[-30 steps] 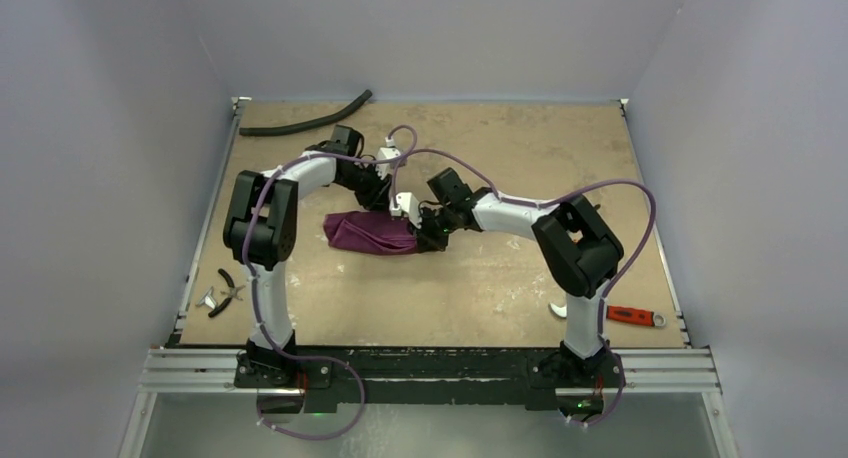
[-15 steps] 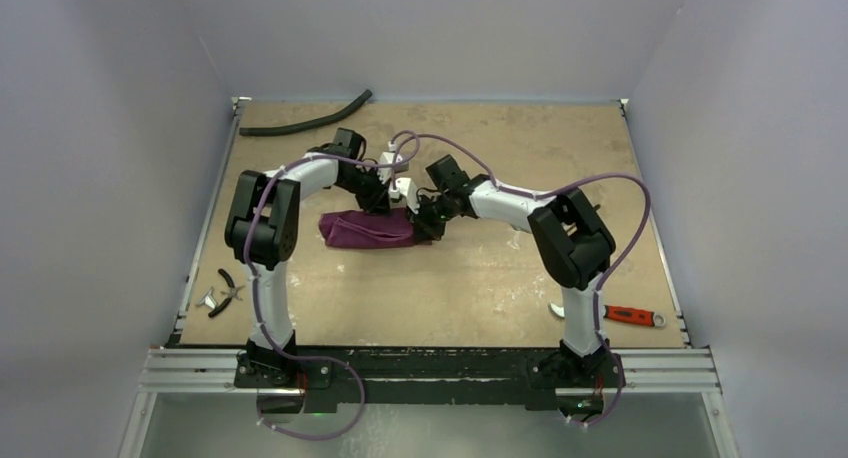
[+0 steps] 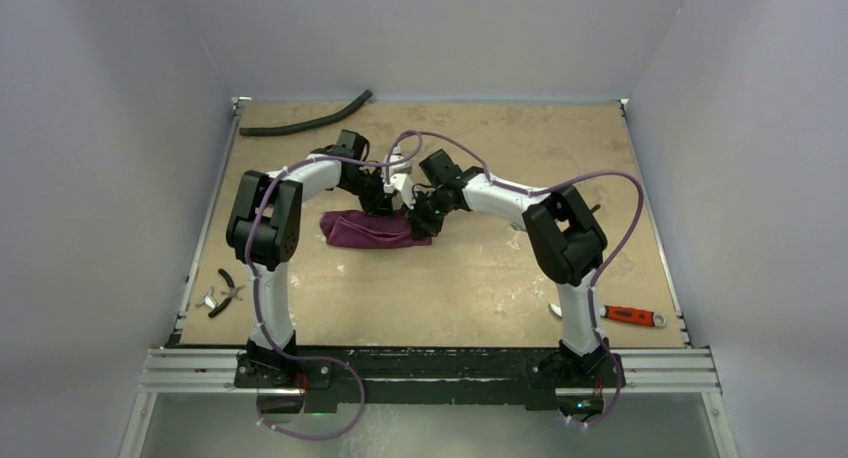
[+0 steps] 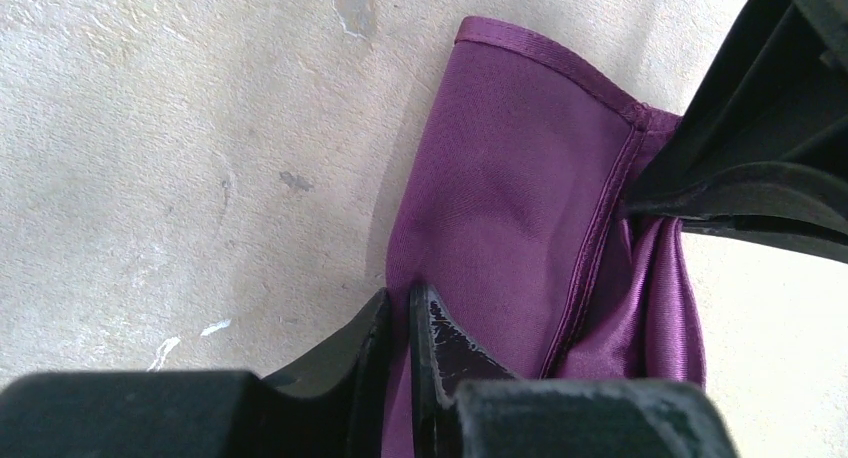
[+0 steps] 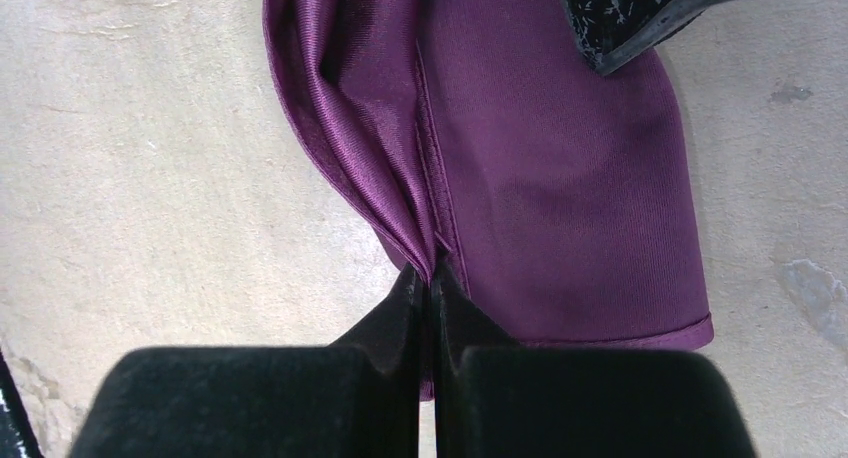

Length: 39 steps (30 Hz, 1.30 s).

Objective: Fold the napkin into a case and place the utensils inside
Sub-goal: Fold the 2/3-rectangle-folded napkin at the center of the board.

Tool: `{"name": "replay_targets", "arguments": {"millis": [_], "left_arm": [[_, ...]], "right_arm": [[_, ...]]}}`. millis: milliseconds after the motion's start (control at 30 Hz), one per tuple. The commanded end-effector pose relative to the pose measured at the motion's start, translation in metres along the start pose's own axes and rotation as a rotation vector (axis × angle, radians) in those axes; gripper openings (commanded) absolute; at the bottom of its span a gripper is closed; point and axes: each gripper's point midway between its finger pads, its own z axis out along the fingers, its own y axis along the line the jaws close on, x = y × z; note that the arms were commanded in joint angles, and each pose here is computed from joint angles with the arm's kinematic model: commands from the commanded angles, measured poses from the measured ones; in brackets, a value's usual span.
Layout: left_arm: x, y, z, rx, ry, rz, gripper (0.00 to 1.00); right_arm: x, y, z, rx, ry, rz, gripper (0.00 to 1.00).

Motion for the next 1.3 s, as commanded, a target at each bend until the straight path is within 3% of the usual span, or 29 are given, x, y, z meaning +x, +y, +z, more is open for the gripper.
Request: {"name": "replay_targets", "arguments": {"millis": [0,200,833,1267], "left_arm": [[0.023,-0.024,0.009,0.082,0.066,-0.011,0.11],[0.025,-0.031,0.012,0.104,0.072,-0.01,0.1],[0.044,-0.05,0.007,0.17,0.125,0.012,0.04],[0.047,-0.06,0.003,0.205,0.138,0.037,0.0]], "right_arm": [[-0.019,-0.009,-0.009,0.047,-0.013,0.024,0.0],[-0.036,-0.004,-0.012,0.008,-0.059,0.039,0.0],[-0.015,-0.017,-0.001,-0.084,-0.094,0.113,0.0],[0.027,-0.027,-0.01,-0.14,-0.099,0.323,0.0]]}}
